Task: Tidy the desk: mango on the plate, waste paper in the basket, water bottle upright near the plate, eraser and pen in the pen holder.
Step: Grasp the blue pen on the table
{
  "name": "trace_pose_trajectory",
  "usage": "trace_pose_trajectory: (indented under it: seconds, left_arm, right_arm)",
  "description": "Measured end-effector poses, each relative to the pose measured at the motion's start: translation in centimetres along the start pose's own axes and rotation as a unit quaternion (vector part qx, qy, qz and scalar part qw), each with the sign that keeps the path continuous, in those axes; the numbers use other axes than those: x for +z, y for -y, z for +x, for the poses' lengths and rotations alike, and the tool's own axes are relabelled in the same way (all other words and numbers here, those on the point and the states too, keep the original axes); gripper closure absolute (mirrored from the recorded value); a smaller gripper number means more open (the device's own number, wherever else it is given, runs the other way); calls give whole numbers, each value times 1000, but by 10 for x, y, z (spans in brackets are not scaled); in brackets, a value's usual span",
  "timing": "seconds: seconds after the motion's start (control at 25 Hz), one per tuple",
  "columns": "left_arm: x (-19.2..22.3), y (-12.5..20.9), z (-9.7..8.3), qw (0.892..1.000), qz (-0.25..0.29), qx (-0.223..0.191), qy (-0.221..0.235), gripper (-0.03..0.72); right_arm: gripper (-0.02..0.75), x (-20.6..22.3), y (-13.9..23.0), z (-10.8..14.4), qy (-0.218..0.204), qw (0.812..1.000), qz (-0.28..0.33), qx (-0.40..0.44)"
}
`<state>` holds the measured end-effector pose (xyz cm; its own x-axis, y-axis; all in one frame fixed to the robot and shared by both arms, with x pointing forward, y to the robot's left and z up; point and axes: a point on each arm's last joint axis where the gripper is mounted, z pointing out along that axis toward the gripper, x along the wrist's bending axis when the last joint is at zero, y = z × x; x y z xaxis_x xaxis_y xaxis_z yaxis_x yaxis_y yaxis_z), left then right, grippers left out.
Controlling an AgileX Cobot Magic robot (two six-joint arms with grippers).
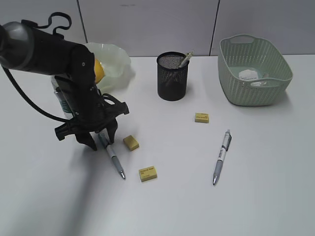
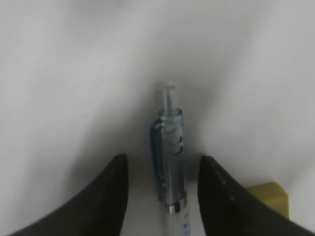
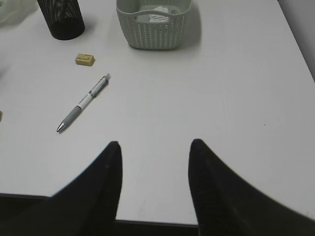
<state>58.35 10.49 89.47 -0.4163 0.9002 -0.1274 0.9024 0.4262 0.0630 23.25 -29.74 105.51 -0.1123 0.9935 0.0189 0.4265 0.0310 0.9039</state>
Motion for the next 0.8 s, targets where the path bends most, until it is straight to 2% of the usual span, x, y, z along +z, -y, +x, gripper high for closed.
trace_pose_trajectory:
  seconds: [0.12, 0.24, 0.36, 0.56, 0.8]
  left_arm:
    - [0, -1, 2, 1000, 3, 1, -6, 419]
    - [0, 0, 3, 1000, 6, 26, -13, 494]
    - [1, 0, 4, 998, 9, 54, -16, 537]
    - [0, 0, 2, 992, 17, 120, -16, 550]
    - [-4, -1, -4, 975, 45, 216, -16, 550]
  right_arm:
    - [374, 0, 0, 0, 0, 1000, 0, 0]
    - [374, 0, 0, 0, 0, 1000, 0, 0]
    - [374, 0, 0, 0, 0, 1000, 0, 0]
    - [374, 0, 0, 0, 0, 1000, 0, 0]
    - [374, 0, 0, 0, 0, 1000, 0, 0]
